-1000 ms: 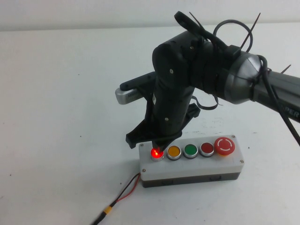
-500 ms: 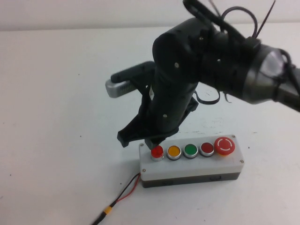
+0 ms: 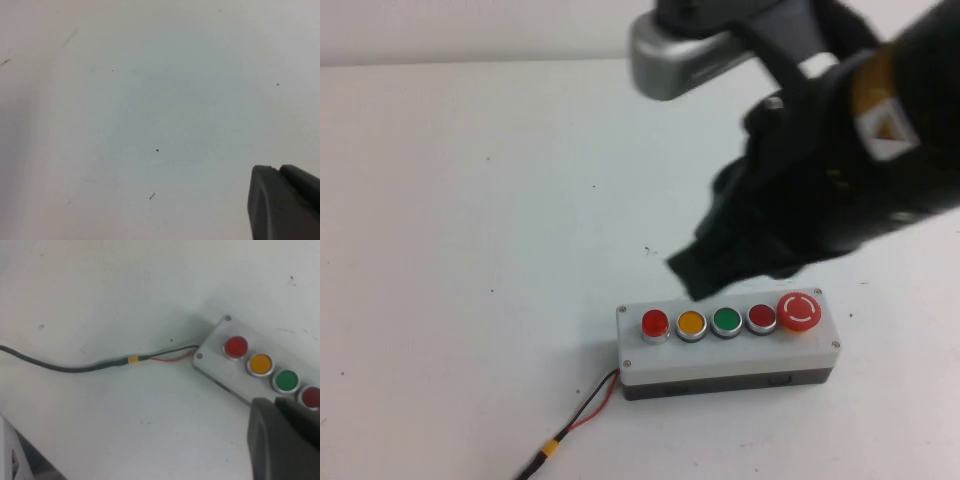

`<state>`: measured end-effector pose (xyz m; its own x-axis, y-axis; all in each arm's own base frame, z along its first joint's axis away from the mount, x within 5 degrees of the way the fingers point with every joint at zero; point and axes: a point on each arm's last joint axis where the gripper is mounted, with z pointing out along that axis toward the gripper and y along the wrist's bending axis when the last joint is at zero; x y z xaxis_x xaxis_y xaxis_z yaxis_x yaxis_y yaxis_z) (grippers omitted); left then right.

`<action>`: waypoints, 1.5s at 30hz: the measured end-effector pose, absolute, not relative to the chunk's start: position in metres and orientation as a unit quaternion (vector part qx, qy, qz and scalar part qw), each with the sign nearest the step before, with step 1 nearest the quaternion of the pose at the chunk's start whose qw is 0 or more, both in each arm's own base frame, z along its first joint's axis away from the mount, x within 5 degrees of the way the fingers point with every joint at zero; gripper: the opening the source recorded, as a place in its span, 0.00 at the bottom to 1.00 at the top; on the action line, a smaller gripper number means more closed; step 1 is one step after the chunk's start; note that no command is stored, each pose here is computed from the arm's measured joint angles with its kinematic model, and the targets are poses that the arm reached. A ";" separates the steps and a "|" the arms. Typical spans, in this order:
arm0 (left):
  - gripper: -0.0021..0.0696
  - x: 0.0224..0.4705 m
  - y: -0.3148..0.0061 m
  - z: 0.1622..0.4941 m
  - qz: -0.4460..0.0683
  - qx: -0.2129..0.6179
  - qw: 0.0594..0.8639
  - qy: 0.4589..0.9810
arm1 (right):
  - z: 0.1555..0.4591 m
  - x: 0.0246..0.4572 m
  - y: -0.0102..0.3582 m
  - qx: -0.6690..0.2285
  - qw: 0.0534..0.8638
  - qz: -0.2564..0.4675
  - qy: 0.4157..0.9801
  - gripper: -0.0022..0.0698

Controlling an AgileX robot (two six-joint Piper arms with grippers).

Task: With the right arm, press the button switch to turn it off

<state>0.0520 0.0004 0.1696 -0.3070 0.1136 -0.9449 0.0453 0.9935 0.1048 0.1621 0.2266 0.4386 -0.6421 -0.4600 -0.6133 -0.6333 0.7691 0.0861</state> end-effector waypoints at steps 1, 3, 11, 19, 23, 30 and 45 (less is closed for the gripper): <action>0.03 0.052 0.000 0.170 0.029 0.049 0.587 0.808 | 0.444 0.155 0.215 -0.304 0.302 0.152 0.891 0.01; 0.03 0.052 0.000 0.170 0.029 0.049 0.587 0.808 | 0.447 0.141 0.192 -0.302 0.313 0.151 0.888 0.01; 0.03 0.052 0.000 0.170 0.029 0.049 0.587 0.808 | 0.432 0.100 0.132 -0.300 0.313 0.160 0.887 0.01; 0.03 0.052 0.000 0.170 0.029 0.049 0.587 0.808 | 0.408 0.091 0.108 -0.302 0.317 0.126 0.890 0.01; 0.03 0.052 0.000 0.170 0.029 0.049 0.587 0.808 | 0.375 0.099 0.102 -0.284 0.348 0.119 0.885 0.01; 0.03 0.052 0.000 0.170 0.029 0.049 0.587 0.808 | 0.302 0.122 0.065 -0.157 0.507 0.133 0.837 0.01; 0.03 0.052 0.000 0.170 0.029 0.049 0.587 0.808 | 0.224 0.071 0.007 0.006 0.682 0.078 0.727 0.01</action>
